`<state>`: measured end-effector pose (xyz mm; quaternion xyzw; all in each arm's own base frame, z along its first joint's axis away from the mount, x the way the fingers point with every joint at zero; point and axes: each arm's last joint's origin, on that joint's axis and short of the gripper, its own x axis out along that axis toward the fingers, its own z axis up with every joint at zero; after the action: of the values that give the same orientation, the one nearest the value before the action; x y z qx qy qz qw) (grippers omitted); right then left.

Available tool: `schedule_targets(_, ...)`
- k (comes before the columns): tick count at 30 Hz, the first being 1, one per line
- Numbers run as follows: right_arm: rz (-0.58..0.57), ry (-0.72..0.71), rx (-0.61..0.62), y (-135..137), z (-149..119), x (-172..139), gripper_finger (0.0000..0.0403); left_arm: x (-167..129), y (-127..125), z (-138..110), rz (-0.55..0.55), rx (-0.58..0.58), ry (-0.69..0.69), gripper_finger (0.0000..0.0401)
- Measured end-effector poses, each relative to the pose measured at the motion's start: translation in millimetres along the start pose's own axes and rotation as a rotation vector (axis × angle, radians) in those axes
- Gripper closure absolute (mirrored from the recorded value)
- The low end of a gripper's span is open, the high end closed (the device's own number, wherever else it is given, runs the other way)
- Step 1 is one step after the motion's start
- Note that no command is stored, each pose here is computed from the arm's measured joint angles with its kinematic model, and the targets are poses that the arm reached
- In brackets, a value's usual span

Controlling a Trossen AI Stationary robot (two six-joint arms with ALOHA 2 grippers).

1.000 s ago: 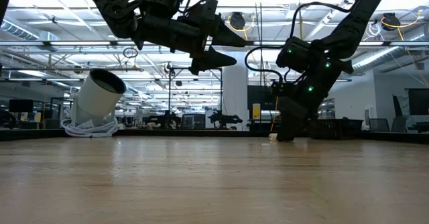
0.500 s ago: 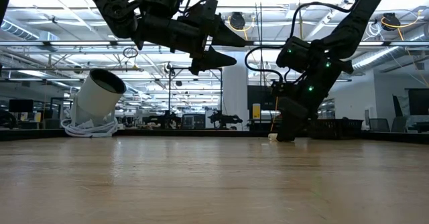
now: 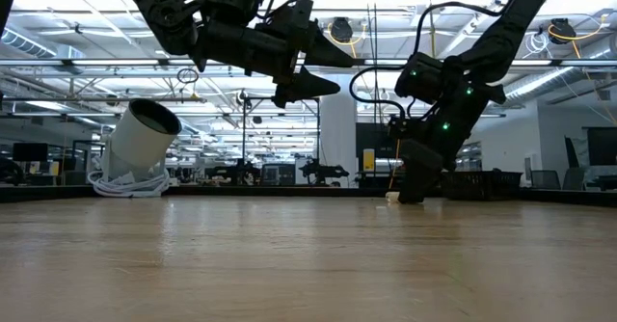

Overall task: Pick & Place Nail Polish
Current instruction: Put the yellow nail polish into the black bin

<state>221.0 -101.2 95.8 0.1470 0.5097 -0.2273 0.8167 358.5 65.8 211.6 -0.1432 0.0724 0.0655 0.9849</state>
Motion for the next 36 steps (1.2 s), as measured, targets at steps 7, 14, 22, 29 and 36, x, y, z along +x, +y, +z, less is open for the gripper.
schedule_targets(7, 0.003, 0.000, -0.001, 0.2, 0.0, 0.0, 0.0226, 0.0, -0.1, 0.0, 0.000, 0.000, 0.000, 0.0107)
schedule_targets(14, 0.003, -0.003, -0.001, 0.2, 0.3, 0.0, 0.0265, 0.0, -0.1, 0.0, 0.000, 0.001, 0.000, 0.0107)
schedule_targets(22, 0.005, -0.012, -0.018, 0.3, 1.1, 0.0, 0.0308, 0.0, 0.0, 0.0, 0.000, 0.000, 0.000, 0.0107)
schedule_targets(29, 0.008, -0.014, -0.049, 0.4, 1.4, -0.1, 0.0348, 0.0, 0.0, 0.0, 0.000, 0.001, 0.000, 0.0107)
schedule_targets(36, 0.045, -0.043, -0.132, 1.6, 4.2, -0.2, 0.0349, 0.0, 0.0, 0.0, 0.000, 0.000, 0.000, 0.0107)
